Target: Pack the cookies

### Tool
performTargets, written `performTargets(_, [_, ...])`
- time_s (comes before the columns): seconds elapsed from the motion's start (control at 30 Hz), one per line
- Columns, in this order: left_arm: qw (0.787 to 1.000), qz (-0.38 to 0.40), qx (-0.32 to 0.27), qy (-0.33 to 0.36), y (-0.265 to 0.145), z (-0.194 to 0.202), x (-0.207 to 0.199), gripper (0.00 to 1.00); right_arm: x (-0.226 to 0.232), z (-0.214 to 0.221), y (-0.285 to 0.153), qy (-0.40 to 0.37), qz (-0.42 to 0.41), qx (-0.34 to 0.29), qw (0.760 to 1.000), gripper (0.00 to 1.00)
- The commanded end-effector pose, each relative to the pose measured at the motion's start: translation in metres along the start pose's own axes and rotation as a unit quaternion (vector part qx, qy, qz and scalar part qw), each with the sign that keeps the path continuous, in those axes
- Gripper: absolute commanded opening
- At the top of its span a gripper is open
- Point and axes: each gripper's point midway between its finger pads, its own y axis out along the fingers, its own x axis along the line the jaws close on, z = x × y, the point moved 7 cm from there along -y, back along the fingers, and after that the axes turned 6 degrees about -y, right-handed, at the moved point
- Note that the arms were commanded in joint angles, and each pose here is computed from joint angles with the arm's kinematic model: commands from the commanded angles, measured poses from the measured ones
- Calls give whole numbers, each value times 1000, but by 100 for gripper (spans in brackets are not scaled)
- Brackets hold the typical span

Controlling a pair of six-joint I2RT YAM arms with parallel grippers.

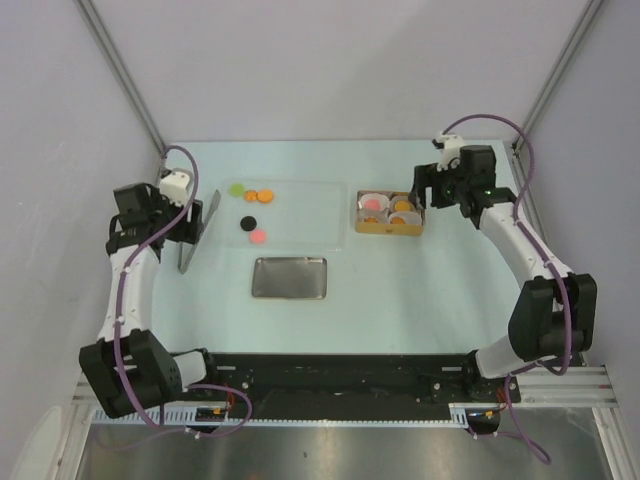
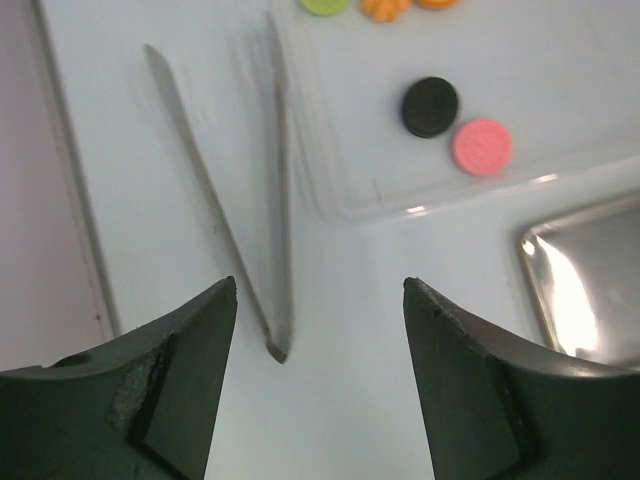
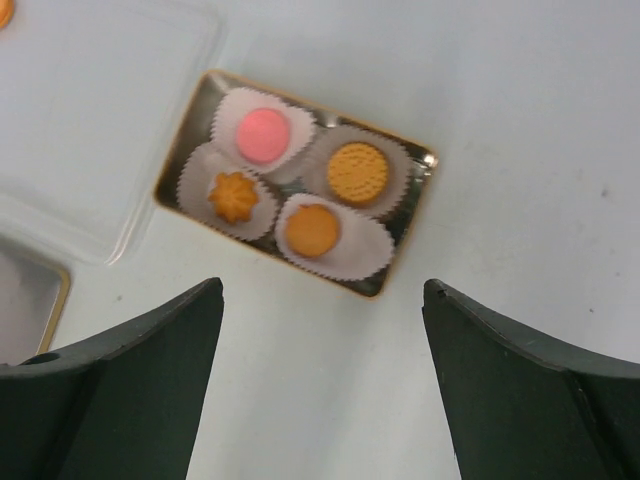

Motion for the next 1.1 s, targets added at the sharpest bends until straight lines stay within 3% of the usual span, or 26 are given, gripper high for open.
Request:
performTargets(0.0, [995, 86, 33, 49, -20, 17, -46, 73, 47, -12, -15, -84, -14, -9, 996, 85])
performTargets(0.17, [988, 131, 58, 58, -25, 32, -81, 73, 116, -3, -6, -132, -100, 7, 986, 83])
performTargets(0.37, [990, 124, 52, 52, -25, 39, -85, 73, 178, 31, 28, -160, -156, 58, 973, 81])
performTargets(0.6, [994, 95, 45, 45, -22, 37, -80, 73, 209, 76, 68, -84, -198, 133, 968, 73])
performTargets(1.07, [994, 86, 41, 44, -12, 38, -76, 74, 256, 115, 91, -103, -197, 197, 955, 65])
